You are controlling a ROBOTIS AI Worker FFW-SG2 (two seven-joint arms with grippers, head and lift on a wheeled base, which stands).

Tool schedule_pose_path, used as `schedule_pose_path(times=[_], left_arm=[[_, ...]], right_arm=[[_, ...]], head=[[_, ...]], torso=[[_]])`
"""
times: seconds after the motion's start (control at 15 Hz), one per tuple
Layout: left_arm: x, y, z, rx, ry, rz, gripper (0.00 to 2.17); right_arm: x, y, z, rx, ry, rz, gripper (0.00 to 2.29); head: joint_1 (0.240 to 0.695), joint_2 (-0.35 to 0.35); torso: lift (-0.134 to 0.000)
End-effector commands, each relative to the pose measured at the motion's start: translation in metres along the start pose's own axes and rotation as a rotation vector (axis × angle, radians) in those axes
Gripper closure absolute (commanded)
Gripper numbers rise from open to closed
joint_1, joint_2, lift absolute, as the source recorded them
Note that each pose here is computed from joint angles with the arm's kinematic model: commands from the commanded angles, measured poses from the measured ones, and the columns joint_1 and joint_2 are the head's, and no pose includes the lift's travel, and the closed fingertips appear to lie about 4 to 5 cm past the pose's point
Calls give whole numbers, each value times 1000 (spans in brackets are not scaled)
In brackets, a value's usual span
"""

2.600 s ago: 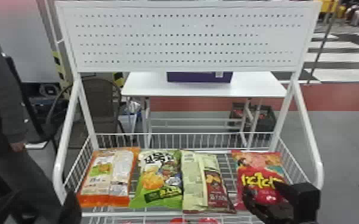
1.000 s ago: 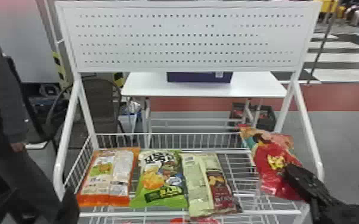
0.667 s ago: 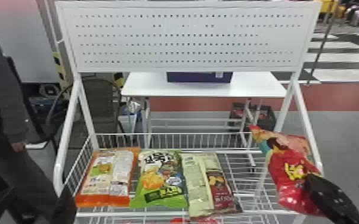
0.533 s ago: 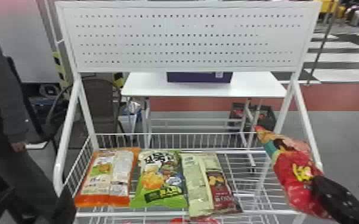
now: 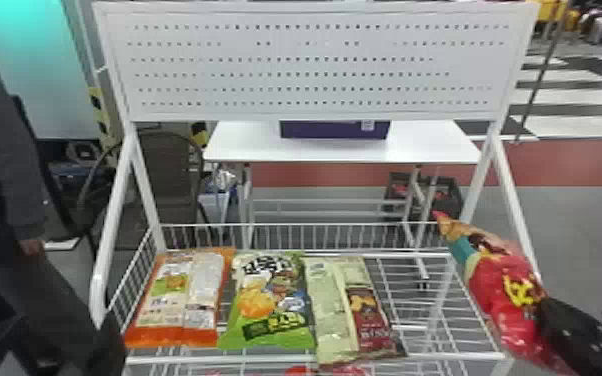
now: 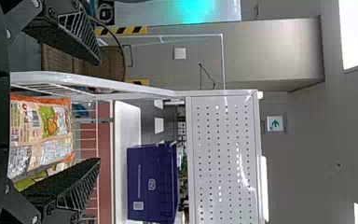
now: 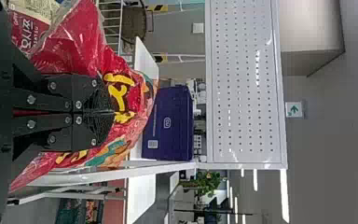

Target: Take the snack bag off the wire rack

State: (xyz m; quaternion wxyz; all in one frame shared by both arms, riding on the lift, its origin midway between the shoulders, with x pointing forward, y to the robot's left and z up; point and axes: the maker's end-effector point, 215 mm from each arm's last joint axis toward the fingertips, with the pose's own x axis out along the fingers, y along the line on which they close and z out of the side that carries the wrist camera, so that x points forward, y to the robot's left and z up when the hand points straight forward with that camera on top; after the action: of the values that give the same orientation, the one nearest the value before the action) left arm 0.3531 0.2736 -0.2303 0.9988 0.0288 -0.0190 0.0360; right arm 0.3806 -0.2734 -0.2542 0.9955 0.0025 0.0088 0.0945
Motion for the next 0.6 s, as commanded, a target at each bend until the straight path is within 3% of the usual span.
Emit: schedule_pose_path(times=[0.0, 0.53], left_arm=[[0, 0, 0, -1, 0, 0, 164], [1, 0, 2, -4, -6, -3, 164]], right_arm=[[0, 1, 0, -1, 0, 1, 1889], [-1, 5, 0, -8, 2, 5, 1892]], head=[[499, 0], [499, 0]], torso=[[0], [0]])
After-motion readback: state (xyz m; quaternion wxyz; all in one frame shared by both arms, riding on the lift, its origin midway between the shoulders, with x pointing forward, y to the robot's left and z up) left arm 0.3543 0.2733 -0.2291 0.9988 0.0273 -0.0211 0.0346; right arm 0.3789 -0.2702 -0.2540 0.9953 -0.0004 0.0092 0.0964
